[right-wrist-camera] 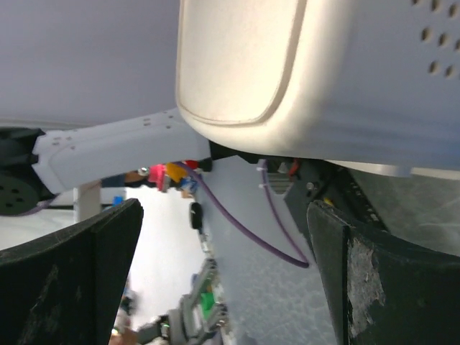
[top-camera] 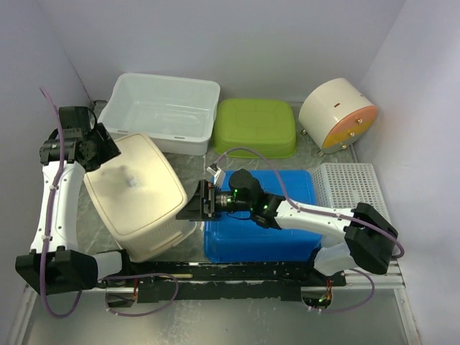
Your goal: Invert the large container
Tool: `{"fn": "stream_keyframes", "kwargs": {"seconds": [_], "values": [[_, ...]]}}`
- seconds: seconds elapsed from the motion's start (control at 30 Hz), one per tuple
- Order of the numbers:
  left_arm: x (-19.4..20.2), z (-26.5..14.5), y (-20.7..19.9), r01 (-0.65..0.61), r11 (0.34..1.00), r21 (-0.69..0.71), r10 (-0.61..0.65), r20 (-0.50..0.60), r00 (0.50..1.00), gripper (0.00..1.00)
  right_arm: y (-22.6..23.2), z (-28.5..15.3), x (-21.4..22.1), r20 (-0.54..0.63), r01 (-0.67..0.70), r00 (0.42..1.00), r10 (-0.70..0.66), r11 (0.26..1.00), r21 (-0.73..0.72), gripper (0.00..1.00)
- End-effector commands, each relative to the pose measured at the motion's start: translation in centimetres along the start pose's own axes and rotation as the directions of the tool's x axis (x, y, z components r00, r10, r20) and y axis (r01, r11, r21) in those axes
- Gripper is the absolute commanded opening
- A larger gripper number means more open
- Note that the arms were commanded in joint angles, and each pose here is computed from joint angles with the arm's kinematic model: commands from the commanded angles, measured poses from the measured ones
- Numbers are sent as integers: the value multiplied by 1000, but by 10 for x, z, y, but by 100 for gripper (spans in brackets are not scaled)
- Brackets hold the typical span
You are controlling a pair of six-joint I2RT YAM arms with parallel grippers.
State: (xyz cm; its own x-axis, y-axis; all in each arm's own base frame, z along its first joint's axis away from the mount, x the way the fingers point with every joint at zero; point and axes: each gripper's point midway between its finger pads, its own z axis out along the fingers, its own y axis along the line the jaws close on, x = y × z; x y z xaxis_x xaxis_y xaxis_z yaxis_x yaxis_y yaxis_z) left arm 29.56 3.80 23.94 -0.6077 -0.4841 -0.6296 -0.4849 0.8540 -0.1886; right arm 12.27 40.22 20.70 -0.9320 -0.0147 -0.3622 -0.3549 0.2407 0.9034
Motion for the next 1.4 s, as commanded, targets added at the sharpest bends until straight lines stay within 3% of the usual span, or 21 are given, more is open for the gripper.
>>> {"fn": "stream_keyframes", "kwargs": {"seconds": [0.0, 0.1, 0.27, 0.43, 0.6, 0.87, 1.13, 1.37], "values": [[-17, 1, 3, -27, 1000, -3, 27, 80, 996, 75, 8, 14, -3, 68, -204, 976, 205, 979, -26, 100], [1, 6, 7, -26, 1000, -5, 26, 35, 999, 74, 11, 20, -3, 79, -322, 941, 328, 943, -81, 100], [33, 7, 20, -29, 999, -20, 29, -11, 1000, 73, 7, 31, 0, 92, -394, 913, 398, 917, -63, 100], [73, -1, 29, -19, 1000, -5, 18, -94, 995, 72, -5, 27, -14, 194, -498, 839, 508, 861, -101, 100], [110, -18, 34, 10, 999, 32, -5, -158, 987, 71, -18, 24, -40, 319, -525, 783, 534, 842, -123, 100], [164, -44, 21, 112, 979, 172, -61, -277, 959, 68, -40, 20, -84, 393, -542, 726, 565, 821, -179, 100], [191, -66, 18, 148, 961, 235, -61, -341, 938, 68, -57, 22, -121, 435, -514, 727, 531, 841, -167, 100], [209, -82, 8, 189, 932, 309, -50, -407, 912, 68, -62, 29, -153, 440, -460, 770, 463, 879, -120, 100]]}}
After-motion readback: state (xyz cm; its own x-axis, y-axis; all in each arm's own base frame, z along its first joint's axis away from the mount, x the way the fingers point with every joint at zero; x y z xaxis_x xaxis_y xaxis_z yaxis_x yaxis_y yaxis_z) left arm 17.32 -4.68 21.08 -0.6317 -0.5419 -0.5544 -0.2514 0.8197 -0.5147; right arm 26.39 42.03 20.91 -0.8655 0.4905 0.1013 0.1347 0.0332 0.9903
